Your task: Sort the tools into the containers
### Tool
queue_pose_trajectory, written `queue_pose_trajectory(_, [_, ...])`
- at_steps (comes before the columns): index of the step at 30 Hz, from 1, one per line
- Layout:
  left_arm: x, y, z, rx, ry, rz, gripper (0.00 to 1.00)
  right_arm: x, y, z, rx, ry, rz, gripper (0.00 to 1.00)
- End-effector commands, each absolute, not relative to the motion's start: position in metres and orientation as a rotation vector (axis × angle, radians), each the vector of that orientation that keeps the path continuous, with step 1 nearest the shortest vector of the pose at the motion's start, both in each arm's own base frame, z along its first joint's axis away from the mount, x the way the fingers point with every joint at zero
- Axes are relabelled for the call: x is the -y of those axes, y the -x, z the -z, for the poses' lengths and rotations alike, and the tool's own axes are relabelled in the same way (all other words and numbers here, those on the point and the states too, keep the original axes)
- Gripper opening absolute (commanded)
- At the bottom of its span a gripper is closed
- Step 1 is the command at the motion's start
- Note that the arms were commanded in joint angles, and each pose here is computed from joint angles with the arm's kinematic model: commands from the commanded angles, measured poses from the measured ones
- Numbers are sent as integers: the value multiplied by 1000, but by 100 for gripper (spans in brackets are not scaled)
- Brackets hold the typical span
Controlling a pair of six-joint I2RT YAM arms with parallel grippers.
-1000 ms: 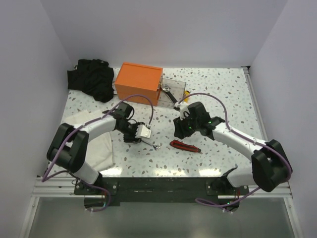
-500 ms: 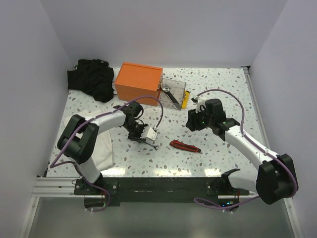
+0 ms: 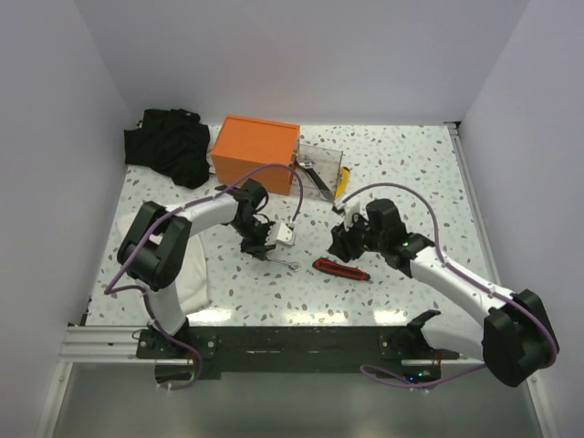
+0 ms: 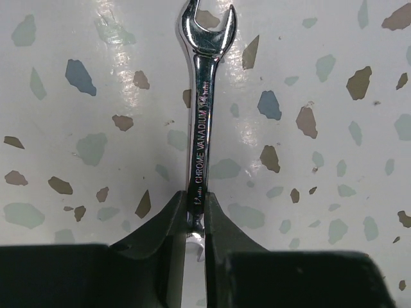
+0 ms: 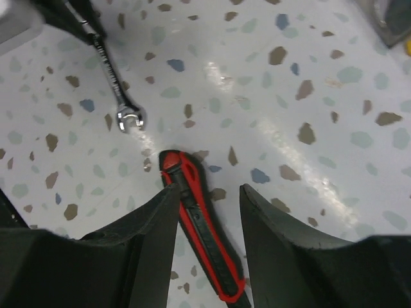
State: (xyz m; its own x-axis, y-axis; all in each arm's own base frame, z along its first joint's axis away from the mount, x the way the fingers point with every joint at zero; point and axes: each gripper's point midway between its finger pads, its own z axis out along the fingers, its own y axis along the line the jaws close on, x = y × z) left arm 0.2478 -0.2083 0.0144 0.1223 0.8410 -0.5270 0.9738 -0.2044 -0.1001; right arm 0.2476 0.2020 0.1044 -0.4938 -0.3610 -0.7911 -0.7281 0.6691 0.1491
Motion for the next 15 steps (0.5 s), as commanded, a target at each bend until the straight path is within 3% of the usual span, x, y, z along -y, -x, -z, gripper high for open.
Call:
queue_pose_trajectory(1, [202,-216,4,-1951,-2117,914,4,-249,-231,-116,-1905,1066,-708,47])
queue_pose_trajectory(15, [209,-219,-19,-2113,-1968,1163,0,-311,-209,-86,-1622,1478,-672,54])
